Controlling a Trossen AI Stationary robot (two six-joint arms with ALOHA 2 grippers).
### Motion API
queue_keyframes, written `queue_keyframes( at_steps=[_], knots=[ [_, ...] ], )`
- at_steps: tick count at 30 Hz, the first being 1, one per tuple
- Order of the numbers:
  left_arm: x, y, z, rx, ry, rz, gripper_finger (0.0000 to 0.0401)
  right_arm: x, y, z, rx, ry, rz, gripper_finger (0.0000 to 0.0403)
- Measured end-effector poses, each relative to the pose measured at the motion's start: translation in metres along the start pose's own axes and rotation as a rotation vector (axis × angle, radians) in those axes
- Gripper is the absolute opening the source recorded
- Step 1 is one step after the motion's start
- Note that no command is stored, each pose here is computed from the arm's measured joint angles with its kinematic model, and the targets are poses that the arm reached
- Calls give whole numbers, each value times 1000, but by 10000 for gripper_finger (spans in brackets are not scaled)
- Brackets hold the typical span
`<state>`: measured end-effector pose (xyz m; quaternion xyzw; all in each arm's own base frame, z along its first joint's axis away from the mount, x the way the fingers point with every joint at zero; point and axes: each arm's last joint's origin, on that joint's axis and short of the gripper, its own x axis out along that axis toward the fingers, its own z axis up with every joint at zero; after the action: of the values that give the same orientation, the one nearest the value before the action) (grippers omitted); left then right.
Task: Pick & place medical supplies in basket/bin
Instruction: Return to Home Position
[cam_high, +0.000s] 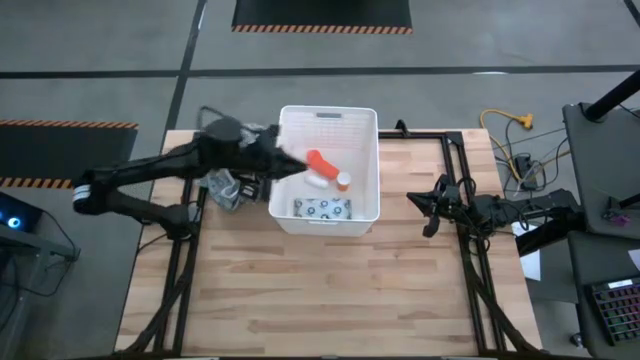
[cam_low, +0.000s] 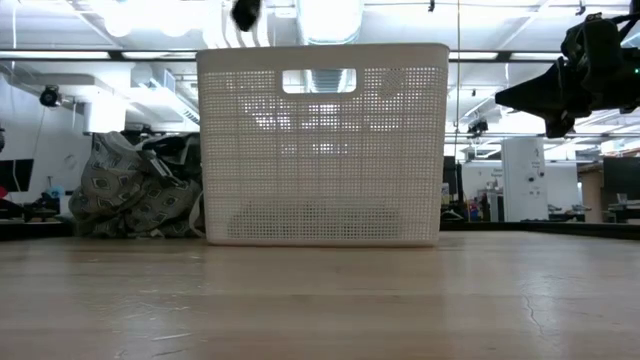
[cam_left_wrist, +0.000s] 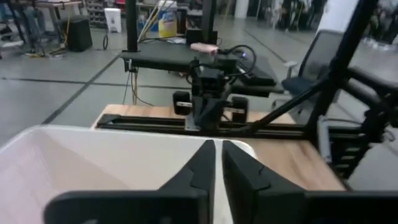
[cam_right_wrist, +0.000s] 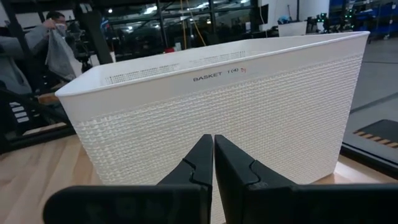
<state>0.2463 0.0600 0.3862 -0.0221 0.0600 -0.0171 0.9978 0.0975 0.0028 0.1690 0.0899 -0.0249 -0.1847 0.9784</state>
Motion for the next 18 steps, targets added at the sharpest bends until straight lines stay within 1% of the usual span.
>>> queue_keyframes(
  at_steps=[2, 4, 7, 9, 13, 15, 18],
  knots=[
    [-19, -9, -5, -31, -31, 19, 5, 0, 0, 1, 5, -9, 2, 8],
    [-37, -17, -12, -30, -73, 35, 3, 0, 1, 3, 17, -31, 14, 8],
    [-62, -27, -27, -18, -115, 30, 1, 0, 2, 9, 6, -79, 27, 8],
    [-79, -32, -44, -1, -124, 27, 0, -1, 2, 12, -33, -109, 30, 8],
    [-105, -38, -83, 4, -146, 27, 0, -1, 2, 13, -160, -122, 23, 8],
    [-114, -40, -100, 12, -180, 25, 0, -1, 2, 13, -166, -125, 23, 8],
    [-124, -42, -122, 29, -244, 25, 0, -1, 2, 13, -124, -124, 26, 9]
  ],
)
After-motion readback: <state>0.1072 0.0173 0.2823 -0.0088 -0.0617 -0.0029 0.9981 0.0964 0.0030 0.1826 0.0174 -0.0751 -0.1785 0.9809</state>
